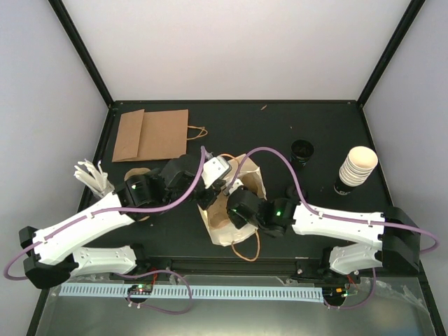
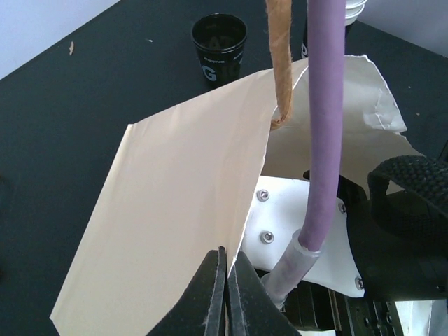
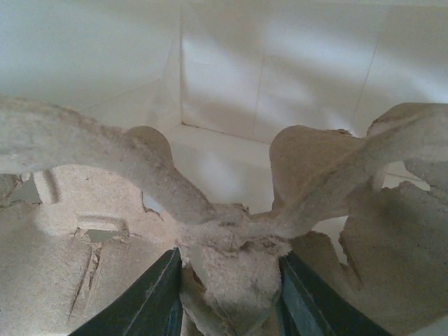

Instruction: Pack the takeout coffee

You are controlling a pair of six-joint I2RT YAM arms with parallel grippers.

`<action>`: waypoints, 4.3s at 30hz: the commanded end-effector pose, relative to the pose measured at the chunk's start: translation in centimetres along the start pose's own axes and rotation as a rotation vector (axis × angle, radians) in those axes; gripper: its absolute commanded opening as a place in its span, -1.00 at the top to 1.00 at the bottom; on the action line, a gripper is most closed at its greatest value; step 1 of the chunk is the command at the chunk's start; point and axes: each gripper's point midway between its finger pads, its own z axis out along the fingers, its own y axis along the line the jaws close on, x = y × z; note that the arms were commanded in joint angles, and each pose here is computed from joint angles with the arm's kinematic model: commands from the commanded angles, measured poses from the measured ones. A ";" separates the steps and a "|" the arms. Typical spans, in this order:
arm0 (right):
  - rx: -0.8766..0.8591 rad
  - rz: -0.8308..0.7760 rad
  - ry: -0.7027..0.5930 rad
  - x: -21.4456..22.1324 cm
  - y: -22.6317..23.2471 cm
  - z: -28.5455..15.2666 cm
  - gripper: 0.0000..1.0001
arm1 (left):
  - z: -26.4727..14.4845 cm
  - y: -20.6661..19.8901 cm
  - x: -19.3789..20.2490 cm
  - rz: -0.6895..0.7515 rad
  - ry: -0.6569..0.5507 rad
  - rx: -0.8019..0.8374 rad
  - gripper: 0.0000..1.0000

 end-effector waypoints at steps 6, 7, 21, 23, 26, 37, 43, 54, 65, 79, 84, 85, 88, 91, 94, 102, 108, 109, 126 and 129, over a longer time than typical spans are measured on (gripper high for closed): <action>0.063 -0.052 -0.021 0.5 -0.6 1.6 0.27 | -1.5 -1.8 -3.9 -0.023 -0.127 0.085 0.97; 0.064 -0.050 -0.025 0.5 -0.6 1.8 0.27 | -1.6 -1.9 -3.9 -0.025 -0.129 0.087 0.97; 0.118 0.005 -0.035 -1.0 -1.4 0.6 0.22 | -0.3 -2.3 -2.9 -0.032 -0.071 0.102 0.97; 0.123 0.024 -0.002 -0.8 -1.3 0.8 0.22 | 0.0 -2.2 -2.8 -0.041 -0.067 0.097 0.97; 0.112 0.084 0.015 -0.3 -1.2 1.1 0.23 | 0.2 -2.0 -2.9 -0.057 -0.067 0.081 0.97; 0.136 0.257 -0.019 -0.3 -2.0 1.2 0.34 | -0.6 -1.4 -3.6 -0.089 -0.089 0.051 0.97; 0.115 0.347 -0.052 -1.1 -1.7 0.7 0.29 | -0.3 -1.4 -3.7 -0.114 -0.091 0.048 0.97; 0.158 0.261 -0.067 0.4 -1.8 2.6 0.31 | -1.1 -1.8 -4.9 -0.125 -0.123 0.076 0.97; 0.187 0.104 -0.218 0.0 -2.8 2.5 0.29 | -1.5 -3.8 -5.0 -0.124 -0.129 0.197 0.97; 0.171 0.053 -0.079 3.0 -3.0 4.6 0.30 | -3.2 -4.6 -5.8 -0.146 -0.155 0.257 0.97; 0.180 0.036 -0.058 3.7 -3.4 4.9 0.30 | -4.0 -5.2 -6.2 -0.163 -0.167 0.299 0.97; 0.182 0.029 -0.052 3.9 -3.4 5.0 0.30 | -4.1 -5.3 -6.2 -0.166 -0.168 0.307 0.97; 0.183 0.005 -0.021 4.4 -3.4 5.1 0.31 | -4.5 -5.4 -6.2 -0.179 -0.172 0.324 0.97; 0.169 -0.002 -0.004 4.6 -3.3 4.7 0.31 | -5.0 -5.3 -6.2 -0.194 -0.187 0.328 0.96; 0.151 -0.006 0.016 4.9 -3.3 3.9 0.31 | -5.5 -4.8 -6.0 -0.221 -0.199 0.325 0.95; 0.088 -0.056 0.197 5.9 -2.8 0.2 0.32 | -5.6 -3.4 -5.6 -0.324 -0.166 0.323 0.93; 0.037 -0.091 0.330 6.4 -2.4 -3.1 0.35 | -5.2 -2.9 -5.3 -0.440 -0.083 0.355 0.93; 0.029 -0.099 0.356 6.6 -2.3 -3.6 0.35 | -5.1 -2.8 -5.3 -0.454 -0.076 0.361 0.93; -0.175 -0.189 0.606 8.7 1.1 -2.0 0.35 | -1.0 -0.9 -1.1 -0.706 0.031 0.486 0.97; -0.175 -0.193 0.652 9.4 1.1 -0.7 0.36 | -0.7 -0.7 -1.0 -0.680 0.040 0.476 0.97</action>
